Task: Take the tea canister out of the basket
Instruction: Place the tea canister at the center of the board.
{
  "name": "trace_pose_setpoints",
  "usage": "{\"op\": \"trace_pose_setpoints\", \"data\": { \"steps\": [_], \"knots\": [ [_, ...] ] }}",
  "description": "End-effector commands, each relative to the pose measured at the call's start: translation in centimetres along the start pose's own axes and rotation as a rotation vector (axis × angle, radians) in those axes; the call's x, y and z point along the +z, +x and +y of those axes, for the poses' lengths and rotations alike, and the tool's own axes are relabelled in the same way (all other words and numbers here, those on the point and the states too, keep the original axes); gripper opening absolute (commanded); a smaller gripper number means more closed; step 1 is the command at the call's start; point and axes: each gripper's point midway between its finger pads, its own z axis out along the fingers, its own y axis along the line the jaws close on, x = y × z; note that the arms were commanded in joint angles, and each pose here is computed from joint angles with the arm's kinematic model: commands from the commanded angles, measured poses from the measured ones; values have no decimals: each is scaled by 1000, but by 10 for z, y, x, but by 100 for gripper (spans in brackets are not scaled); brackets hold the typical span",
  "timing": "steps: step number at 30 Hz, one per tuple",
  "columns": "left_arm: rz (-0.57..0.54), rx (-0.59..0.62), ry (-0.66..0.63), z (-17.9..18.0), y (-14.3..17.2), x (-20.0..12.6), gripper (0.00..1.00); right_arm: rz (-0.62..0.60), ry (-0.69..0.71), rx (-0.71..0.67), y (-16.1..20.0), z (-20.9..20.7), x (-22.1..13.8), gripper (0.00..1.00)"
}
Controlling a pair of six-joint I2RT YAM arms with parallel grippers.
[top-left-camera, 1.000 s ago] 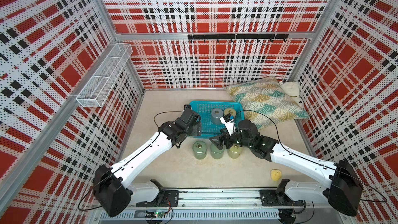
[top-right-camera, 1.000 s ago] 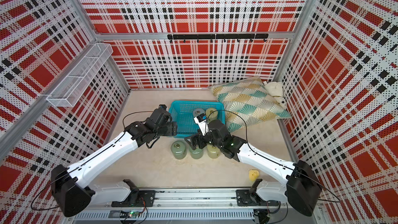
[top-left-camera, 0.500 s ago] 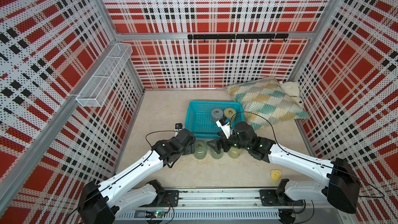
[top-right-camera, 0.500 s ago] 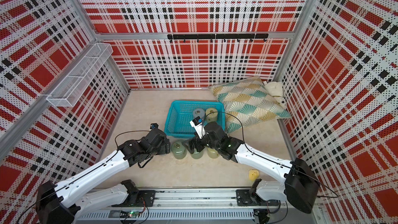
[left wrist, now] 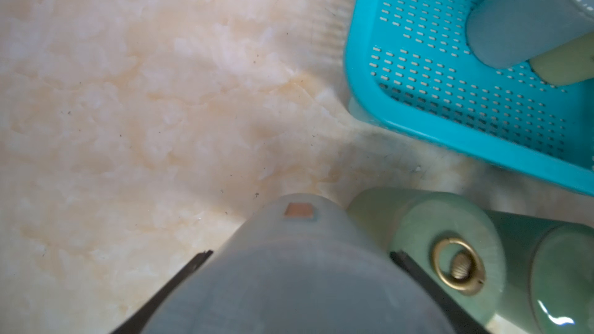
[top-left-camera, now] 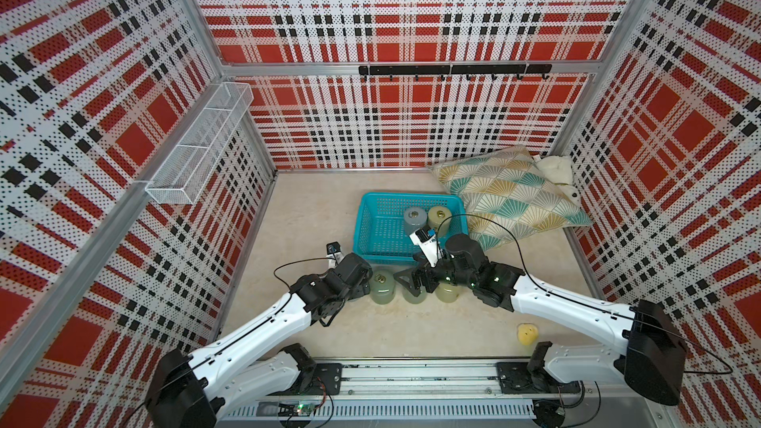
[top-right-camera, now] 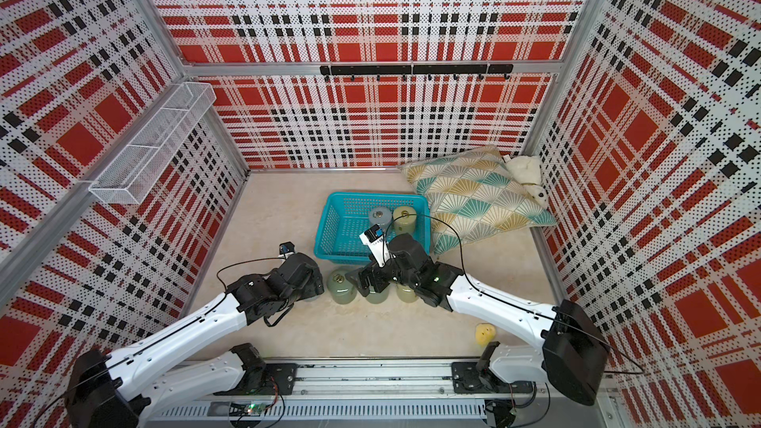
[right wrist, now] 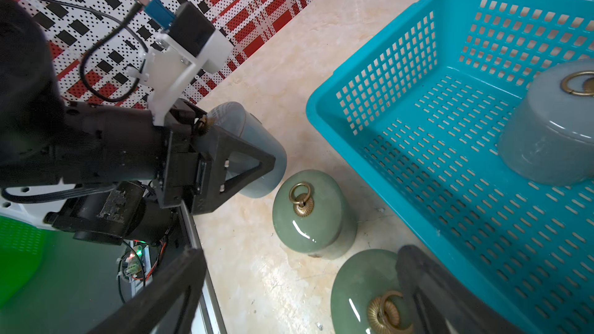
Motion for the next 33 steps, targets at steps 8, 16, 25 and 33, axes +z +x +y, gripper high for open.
{"op": "trace_pose_setpoints", "data": {
  "steps": [8,16,25,33],
  "knots": [
    [-13,-51,7,-1,-3,32,78,-29,-19,-29,-14,10,0,100],
    [8,-37,-21,5,0,50,78,-20,-23,-31,-12,11,2,100],
    [35,-7,-41,6,7,60,81,-10,-18,-29,-9,10,6,100],
    [61,6,-54,6,12,65,88,-10,-15,-29,-9,9,5,100]
  ]
}}
